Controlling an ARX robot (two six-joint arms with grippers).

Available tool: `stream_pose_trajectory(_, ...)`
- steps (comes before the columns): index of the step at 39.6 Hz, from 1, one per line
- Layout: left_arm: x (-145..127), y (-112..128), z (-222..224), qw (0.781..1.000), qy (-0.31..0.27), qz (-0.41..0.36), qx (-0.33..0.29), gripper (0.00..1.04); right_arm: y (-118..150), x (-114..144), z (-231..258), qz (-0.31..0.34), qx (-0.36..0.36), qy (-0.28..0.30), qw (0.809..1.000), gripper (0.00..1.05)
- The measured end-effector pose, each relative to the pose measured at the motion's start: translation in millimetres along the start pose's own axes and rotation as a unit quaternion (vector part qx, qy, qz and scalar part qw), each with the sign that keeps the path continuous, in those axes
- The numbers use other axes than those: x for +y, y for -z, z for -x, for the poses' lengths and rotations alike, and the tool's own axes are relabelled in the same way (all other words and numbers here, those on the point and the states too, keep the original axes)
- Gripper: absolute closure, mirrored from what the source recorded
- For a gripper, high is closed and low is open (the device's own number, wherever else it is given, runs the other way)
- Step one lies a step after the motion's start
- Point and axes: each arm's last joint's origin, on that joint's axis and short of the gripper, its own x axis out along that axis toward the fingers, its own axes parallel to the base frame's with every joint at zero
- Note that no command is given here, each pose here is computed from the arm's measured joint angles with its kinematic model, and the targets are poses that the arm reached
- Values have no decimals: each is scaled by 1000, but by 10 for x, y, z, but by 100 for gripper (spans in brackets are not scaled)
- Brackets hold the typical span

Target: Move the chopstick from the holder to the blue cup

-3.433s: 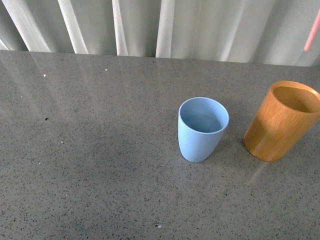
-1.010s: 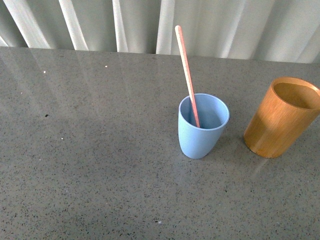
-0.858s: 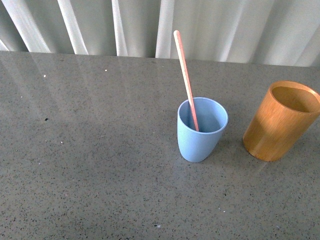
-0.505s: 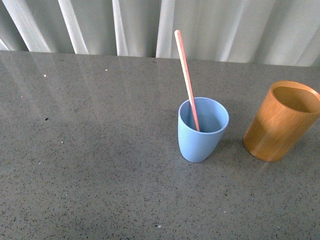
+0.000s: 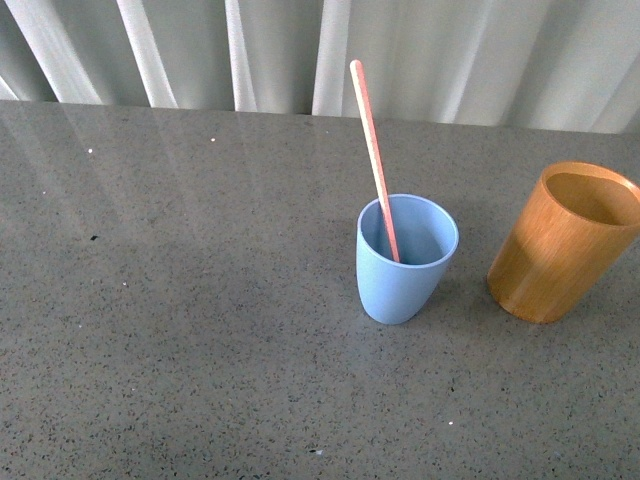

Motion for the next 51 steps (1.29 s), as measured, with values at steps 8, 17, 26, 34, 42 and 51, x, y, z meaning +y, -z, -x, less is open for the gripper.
stream_pose_trajectory(8, 0, 0, 0, 1000, 0, 0, 0, 7, -3, 0, 51, 0, -2, 0, 1000, 104)
stream_pose_trajectory(17, 0, 0, 0, 1000, 0, 0, 0, 7, 22, 0, 129, 0, 7, 0, 1000, 104)
stream_pose_trajectory(26, 0, -1, 0, 1000, 0, 0, 0, 7, 27, 0, 204, 0, 1, 0, 1000, 104)
stream_pose_trajectory(34, 0, -1, 1, 1000, 0, 0, -1, 7, 28, 0, 204, 0, 2, 0, 1000, 104)
stream_pose_trajectory(42, 0, -1, 1, 1000, 0, 0, -1, 7, 27, 0, 204, 0, 1, 0, 1000, 69)
stream_pose_trajectory(51, 0, -1, 1, 1000, 0, 0, -1, 7, 28, 0, 204, 0, 2, 0, 1000, 32)
